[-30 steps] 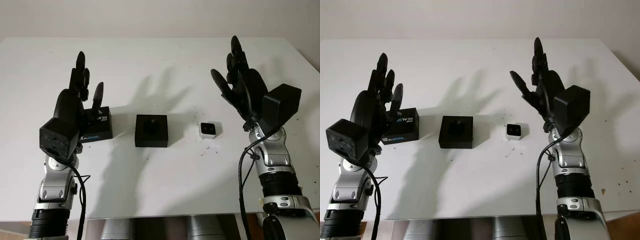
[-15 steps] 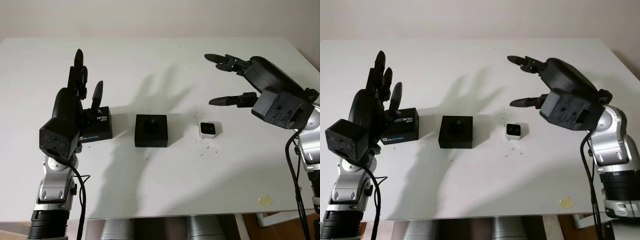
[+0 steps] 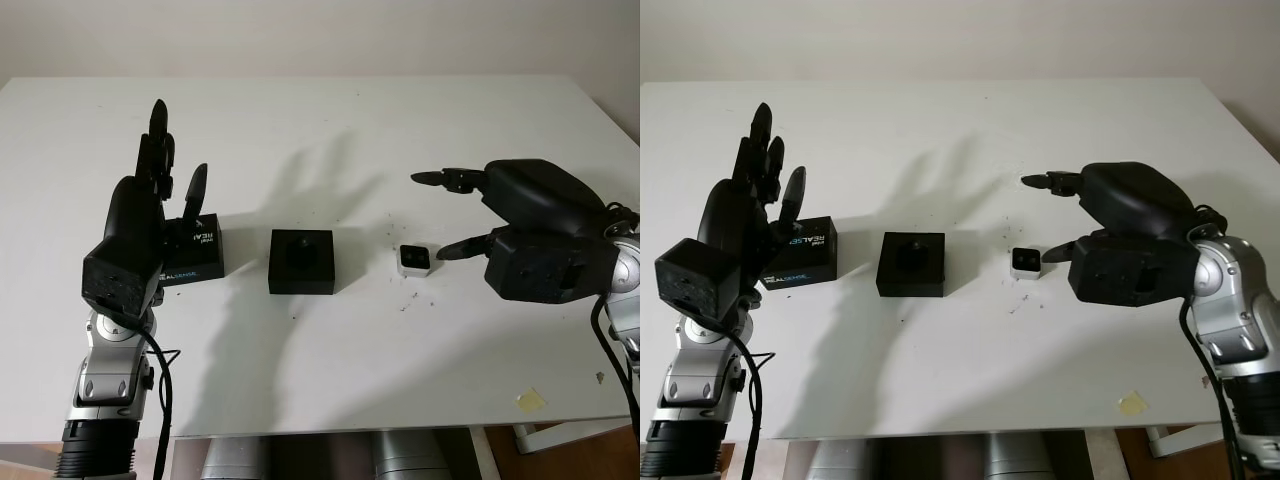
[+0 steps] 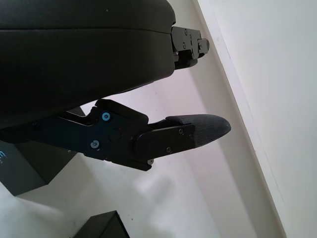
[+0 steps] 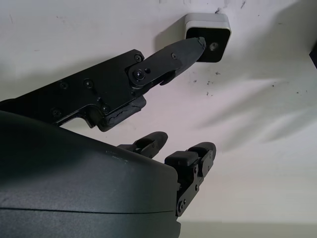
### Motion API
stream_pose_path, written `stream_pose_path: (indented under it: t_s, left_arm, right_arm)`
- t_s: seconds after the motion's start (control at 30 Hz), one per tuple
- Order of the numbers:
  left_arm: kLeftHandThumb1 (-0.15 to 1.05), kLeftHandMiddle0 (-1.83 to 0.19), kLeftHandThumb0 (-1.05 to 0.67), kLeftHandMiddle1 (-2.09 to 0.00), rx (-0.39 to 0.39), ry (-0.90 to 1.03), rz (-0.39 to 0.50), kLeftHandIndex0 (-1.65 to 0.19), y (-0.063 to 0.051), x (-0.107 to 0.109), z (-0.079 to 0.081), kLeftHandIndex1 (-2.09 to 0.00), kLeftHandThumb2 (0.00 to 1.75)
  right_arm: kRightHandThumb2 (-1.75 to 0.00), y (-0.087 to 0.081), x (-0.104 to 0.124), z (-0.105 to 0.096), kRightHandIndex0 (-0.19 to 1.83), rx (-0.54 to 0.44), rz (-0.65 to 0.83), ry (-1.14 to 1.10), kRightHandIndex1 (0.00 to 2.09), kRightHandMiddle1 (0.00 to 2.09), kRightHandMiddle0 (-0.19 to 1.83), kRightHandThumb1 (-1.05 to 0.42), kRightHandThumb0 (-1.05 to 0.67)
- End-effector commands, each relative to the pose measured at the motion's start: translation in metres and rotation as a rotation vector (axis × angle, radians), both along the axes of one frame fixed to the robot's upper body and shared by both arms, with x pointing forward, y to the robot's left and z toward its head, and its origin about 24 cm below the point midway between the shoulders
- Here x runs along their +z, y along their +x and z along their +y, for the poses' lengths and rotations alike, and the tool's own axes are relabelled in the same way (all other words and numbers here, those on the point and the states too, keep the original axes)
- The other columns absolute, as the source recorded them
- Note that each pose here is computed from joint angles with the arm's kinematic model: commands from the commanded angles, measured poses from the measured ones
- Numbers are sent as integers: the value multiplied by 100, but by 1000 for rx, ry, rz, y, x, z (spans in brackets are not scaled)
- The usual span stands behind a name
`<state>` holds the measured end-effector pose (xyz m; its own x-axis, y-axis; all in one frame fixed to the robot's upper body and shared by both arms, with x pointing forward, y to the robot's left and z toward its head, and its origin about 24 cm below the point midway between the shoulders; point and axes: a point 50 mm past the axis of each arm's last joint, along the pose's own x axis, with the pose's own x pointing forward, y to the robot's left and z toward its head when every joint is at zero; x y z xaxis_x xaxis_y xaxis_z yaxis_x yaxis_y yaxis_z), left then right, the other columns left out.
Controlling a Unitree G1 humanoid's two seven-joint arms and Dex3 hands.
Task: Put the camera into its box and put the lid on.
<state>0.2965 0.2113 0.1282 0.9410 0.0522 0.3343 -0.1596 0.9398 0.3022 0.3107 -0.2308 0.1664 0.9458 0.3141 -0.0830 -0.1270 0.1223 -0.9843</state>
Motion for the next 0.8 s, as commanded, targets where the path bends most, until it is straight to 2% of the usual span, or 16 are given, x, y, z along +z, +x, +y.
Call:
stream_pose_path:
  t_s: [0.0,0.5,0.53,0.57,0.6,0.63,0.67,0.7,0.77]
  left_arm:
    - [105,-4,-58,-6,3,7,-17,4,-2,4,-1,-6,55]
    - [105,-6,-58,-6,7,18,-17,3,-3,2,1,-6,56]
    - [105,-6,-58,-6,9,19,-17,3,-3,2,1,-6,56]
    - [105,-6,-58,-6,12,22,-16,3,-3,2,1,-7,56]
    - [105,-7,-58,-6,15,24,-16,2,-3,2,1,-7,56]
    - [105,-7,-57,-6,17,26,-15,2,-3,2,0,-7,56]
    - [105,-7,-57,-6,18,26,-15,2,-3,1,0,-7,56]
    - [105,-7,-57,-6,17,23,-15,2,-3,1,0,-7,56]
    - [105,-6,-56,-6,15,21,-14,3,-3,1,0,-6,56]
  right_arm:
    - [-6,1,0,-1,47,4,12,-28,10,5,43,-87,-61]
    - [-7,-1,-20,11,51,11,-4,-86,16,6,44,-95,-70]
    - [-6,-2,-21,11,48,9,0,-80,23,6,44,-95,-70]
    - [-6,-3,-23,11,24,7,4,-79,71,5,44,-96,-70]
    - [-6,-4,-24,11,12,6,5,-78,90,6,44,-96,-70]
    - [-6,-4,-26,11,7,6,3,-81,97,6,44,-96,-70]
    - [-5,-4,-27,12,8,7,-1,-85,94,6,45,-96,-70]
    - [-5,-5,-29,12,6,8,-5,-88,102,7,45,-96,-71]
    - [-5,-5,-31,12,-5,11,-11,-99,132,8,46,-96,-72]
